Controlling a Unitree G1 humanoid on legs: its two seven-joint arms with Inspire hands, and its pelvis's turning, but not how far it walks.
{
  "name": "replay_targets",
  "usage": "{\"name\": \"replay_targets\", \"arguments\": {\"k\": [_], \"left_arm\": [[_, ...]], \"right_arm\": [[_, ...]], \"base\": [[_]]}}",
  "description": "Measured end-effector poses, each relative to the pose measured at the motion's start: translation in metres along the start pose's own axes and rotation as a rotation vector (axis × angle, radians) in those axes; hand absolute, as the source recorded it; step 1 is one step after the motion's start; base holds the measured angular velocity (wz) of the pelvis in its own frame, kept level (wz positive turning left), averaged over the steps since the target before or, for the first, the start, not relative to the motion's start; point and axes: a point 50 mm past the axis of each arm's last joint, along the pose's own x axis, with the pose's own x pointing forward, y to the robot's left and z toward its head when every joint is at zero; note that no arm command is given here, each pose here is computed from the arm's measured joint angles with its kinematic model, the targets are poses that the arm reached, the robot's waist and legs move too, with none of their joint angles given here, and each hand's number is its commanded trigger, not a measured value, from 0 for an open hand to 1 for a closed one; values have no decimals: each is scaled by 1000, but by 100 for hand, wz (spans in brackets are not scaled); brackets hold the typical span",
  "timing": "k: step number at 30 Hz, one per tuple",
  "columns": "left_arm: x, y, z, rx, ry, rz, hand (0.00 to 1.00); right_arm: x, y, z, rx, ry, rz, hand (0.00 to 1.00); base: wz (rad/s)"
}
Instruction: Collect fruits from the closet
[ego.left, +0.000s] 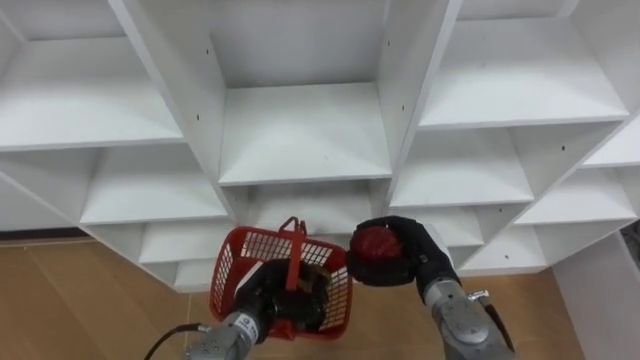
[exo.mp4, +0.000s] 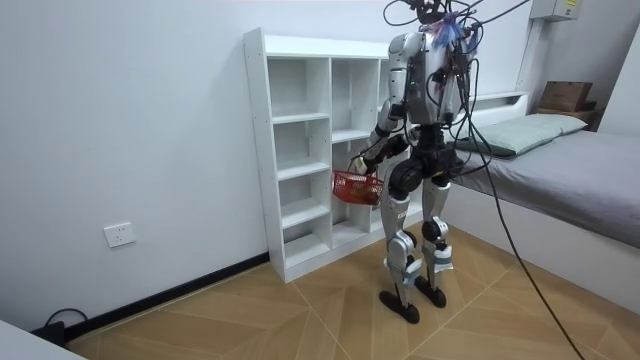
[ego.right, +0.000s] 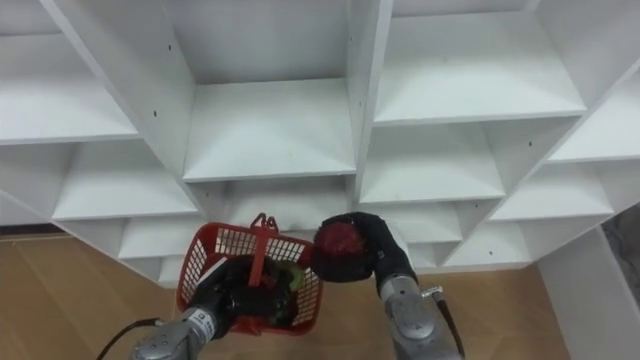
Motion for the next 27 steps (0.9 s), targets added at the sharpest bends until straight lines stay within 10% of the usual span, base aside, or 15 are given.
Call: {"name": "replay_targets", "arguments": {"k": [27], "left_arm": [[7,-5,2,5,20,-59,100]], "right_arm": [[9,15,-1,15,41,162,100]], "base": [[1]]}}
